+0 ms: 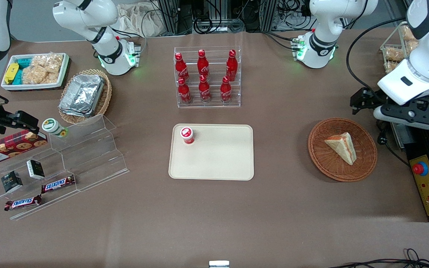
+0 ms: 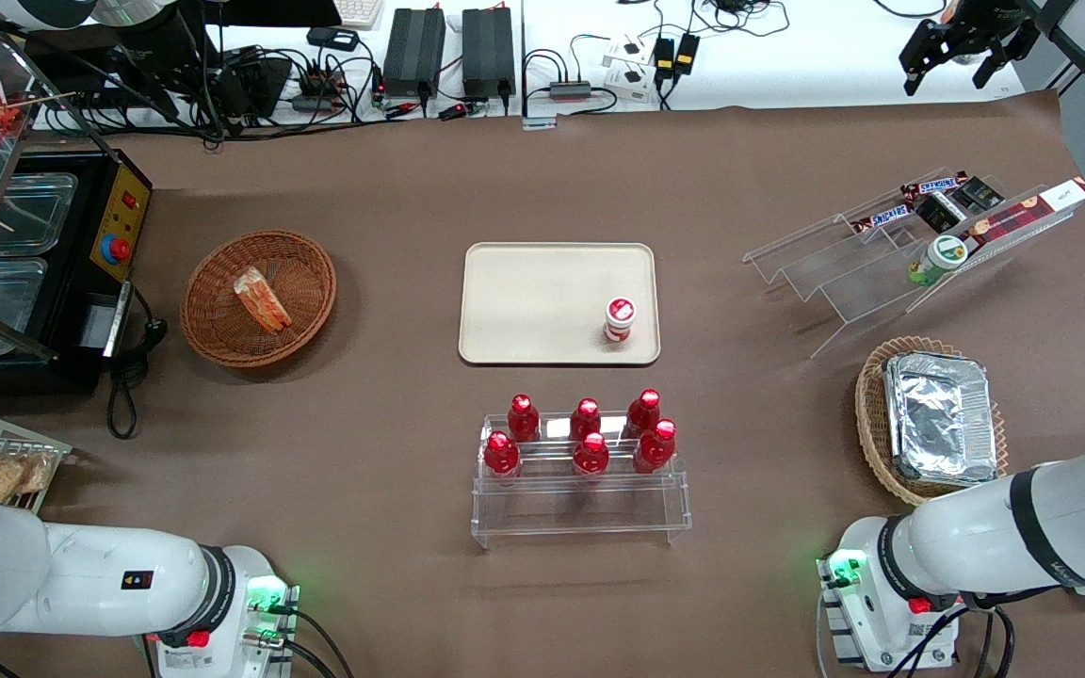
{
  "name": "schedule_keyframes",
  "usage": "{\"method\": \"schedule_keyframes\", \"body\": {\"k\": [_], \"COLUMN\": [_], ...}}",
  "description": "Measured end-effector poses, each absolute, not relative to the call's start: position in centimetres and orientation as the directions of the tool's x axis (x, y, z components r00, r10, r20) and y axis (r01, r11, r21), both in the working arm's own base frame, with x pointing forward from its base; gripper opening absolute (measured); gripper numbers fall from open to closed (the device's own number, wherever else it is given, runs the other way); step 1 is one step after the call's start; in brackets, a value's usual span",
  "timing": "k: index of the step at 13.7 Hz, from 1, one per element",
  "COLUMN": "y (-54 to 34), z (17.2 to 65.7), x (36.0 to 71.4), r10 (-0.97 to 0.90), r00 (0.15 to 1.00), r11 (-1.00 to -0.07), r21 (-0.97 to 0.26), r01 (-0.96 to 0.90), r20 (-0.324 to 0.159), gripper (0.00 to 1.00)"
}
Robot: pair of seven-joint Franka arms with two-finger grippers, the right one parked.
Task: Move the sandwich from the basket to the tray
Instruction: 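Move the left gripper over the wrapped sandwich in the wicker basket, then lower the left gripper and close it on the wrapped sandwich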
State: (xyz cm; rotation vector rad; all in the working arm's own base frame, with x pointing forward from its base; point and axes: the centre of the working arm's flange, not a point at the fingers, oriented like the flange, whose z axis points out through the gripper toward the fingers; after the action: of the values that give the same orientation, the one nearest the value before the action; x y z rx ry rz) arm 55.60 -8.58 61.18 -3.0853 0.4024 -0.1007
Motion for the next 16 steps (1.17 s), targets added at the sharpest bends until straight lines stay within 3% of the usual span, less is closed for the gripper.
{"method": "schedule_keyframes", "body": {"k": [5, 9, 13, 16], "y": [-9.2, -11.6, -10.9, -6.4], "z": [60.1, 56.3, 49.0, 45.9], "x": [55.8, 56.3, 57.0, 56.8], "r10": [-0.209, -0.085, 0.144, 0.394], "r00": [0.977, 0.996, 0.989, 0.919], "r11": [-0.977, -0.996, -0.99, -0.919], "r21": [-0.042, -0.019, 0.0, 0.028], "r01": [-0.207, -0.085, 0.144, 0.394], "r20": [0.031, -0.001, 0.02, -0.006], "gripper": [1.0, 1.0, 1.0, 1.0]}}
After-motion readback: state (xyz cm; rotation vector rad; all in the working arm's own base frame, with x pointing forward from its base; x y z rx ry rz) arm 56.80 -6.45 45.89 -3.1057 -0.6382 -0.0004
